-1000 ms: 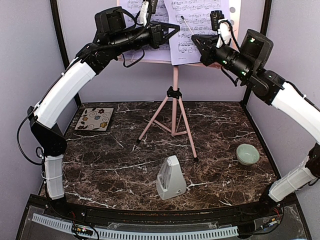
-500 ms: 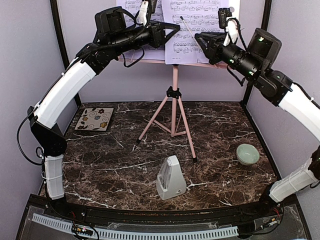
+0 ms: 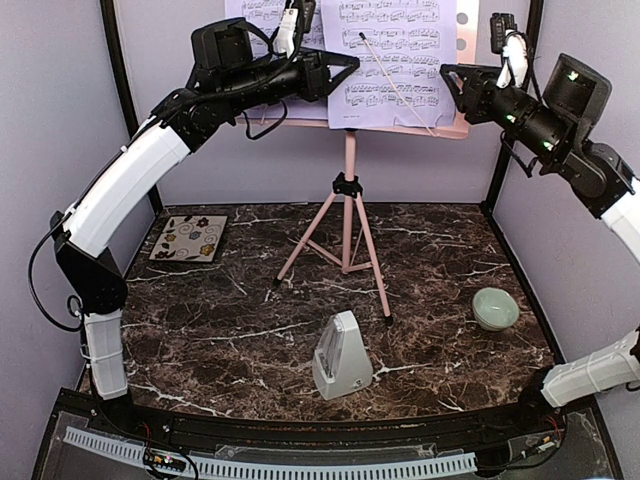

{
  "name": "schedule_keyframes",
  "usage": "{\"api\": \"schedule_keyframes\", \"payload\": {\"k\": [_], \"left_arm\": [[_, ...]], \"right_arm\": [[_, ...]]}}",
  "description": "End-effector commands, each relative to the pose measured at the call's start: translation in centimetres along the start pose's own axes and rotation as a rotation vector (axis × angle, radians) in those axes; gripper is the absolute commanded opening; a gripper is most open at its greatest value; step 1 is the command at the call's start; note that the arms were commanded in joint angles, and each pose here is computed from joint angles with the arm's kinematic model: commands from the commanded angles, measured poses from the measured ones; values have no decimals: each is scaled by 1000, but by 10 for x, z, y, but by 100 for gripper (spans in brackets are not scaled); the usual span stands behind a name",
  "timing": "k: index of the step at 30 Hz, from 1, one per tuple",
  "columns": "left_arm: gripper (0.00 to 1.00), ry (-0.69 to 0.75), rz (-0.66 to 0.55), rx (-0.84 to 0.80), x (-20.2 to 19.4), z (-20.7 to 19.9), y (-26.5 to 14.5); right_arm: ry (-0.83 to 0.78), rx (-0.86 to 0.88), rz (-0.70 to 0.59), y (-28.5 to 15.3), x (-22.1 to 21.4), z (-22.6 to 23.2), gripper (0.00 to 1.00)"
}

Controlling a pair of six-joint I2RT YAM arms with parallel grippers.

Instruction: Set up the instrument practice props

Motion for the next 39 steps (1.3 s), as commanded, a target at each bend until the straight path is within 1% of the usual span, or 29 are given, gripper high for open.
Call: {"api": "schedule_keyframes", "payload": {"k": [1, 8, 12, 20, 25, 29, 31, 39], "left_arm": [[32, 10, -62, 26, 32, -8, -24], [31, 9, -61, 14, 31, -9, -24], [30, 8, -62, 11, 31, -9, -23], [27, 12, -69, -6, 31, -12, -23], [27, 12, -73, -8, 30, -11, -21], [25, 14, -77, -8, 30, -11, -20], [24, 15, -79, -8, 30, -10, -20], [22, 22, -86, -6, 30, -9, -18]], "right_arm": [[49, -76, 36, -15, 0, -22, 35], [62, -75, 26, -14, 1, -27, 40], [59, -73, 5, -6, 7, -29, 40], [61, -72, 2, 6, 5, -30, 40], [58, -51, -12, 10, 6, -28, 36], [49, -34, -30, 9, 9, -26, 30], [44, -37, -37, 8, 10, -27, 30], [40, -116, -25, 11, 7, -40, 37]]}}
Point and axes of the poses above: each gripper's point midway between its finger pads, its own y axis out along the fingers, its own z axis along the line the jaws close on, x = y × z, the point moved 2 cm from there along -y, back along the fingers, and after that the axes turned 10 degrees about -y, right-handed, at the moved point
